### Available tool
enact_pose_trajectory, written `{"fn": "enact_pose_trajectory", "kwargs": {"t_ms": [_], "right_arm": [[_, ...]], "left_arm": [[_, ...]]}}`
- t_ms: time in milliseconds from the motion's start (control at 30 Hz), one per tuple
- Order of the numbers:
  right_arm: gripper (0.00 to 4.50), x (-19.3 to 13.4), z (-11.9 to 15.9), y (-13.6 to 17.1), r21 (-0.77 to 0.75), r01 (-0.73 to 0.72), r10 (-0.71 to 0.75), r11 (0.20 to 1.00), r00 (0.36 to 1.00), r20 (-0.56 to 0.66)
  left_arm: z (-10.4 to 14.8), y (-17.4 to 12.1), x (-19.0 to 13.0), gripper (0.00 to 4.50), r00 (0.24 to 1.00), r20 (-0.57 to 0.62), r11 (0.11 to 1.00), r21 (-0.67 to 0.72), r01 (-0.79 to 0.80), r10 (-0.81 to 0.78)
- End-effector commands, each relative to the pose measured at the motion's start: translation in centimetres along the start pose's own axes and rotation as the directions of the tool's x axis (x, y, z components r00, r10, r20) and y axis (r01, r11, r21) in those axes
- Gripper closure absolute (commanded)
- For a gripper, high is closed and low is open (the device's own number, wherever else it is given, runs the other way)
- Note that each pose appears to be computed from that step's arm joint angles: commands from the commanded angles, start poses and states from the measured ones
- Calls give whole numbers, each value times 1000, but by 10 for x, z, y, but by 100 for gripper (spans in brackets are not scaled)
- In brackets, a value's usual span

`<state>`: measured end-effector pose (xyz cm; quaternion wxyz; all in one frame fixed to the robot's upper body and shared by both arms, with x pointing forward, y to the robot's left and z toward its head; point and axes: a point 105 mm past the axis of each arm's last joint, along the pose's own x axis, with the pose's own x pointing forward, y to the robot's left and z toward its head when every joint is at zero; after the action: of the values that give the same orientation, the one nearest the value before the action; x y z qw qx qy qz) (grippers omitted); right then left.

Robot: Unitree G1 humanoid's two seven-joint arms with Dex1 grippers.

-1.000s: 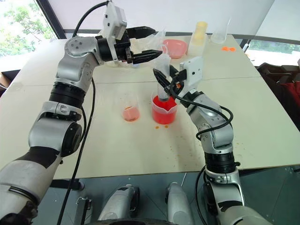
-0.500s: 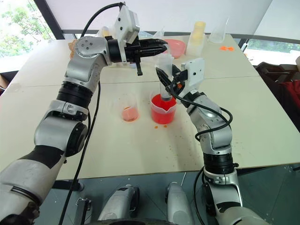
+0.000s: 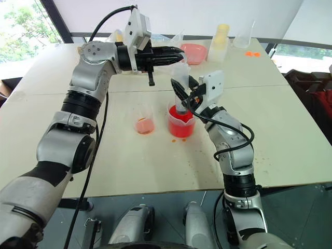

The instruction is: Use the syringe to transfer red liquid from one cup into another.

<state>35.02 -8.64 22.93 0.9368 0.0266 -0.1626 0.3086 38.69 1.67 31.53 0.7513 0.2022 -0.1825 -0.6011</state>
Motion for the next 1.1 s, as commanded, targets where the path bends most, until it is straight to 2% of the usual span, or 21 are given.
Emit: {"fn": "enact_pose_trajectory", "kwargs": {"t_ms": [33,167,400,533,733,833,967,1100], "right_arm": [[308,2,-8,29,16,-110,111,994,994,-16],[308,2,-9,30,18,-111,111,994,994,-16],[308,2,-10,30,18,-108,108,994,994,-17],[308,2,-9,29,15,-104,105,994,994,-15],[308,4,4,21,-12,-79,80,997,997,20],[308,5,13,17,-30,-67,68,997,997,40],[308,5,31,5,-63,-35,40,997,996,75],[308,4,46,-4,-90,-7,16,996,994,107]], "left_arm": [[58,30,-9,445,988,110,980,152,-128,112],[69,46,-16,445,976,126,964,177,-200,179],[70,51,-20,445,972,124,957,188,-220,199],[60,37,-17,445,989,106,979,168,-116,99],[46,30,-28,213,996,61,994,88,-68,63],[42,28,-38,213,997,56,998,20,-56,55],[33,15,-68,213,998,59,986,-169,-6,16],[28,-3,-117,213,998,64,925,-380,16,9]]}}
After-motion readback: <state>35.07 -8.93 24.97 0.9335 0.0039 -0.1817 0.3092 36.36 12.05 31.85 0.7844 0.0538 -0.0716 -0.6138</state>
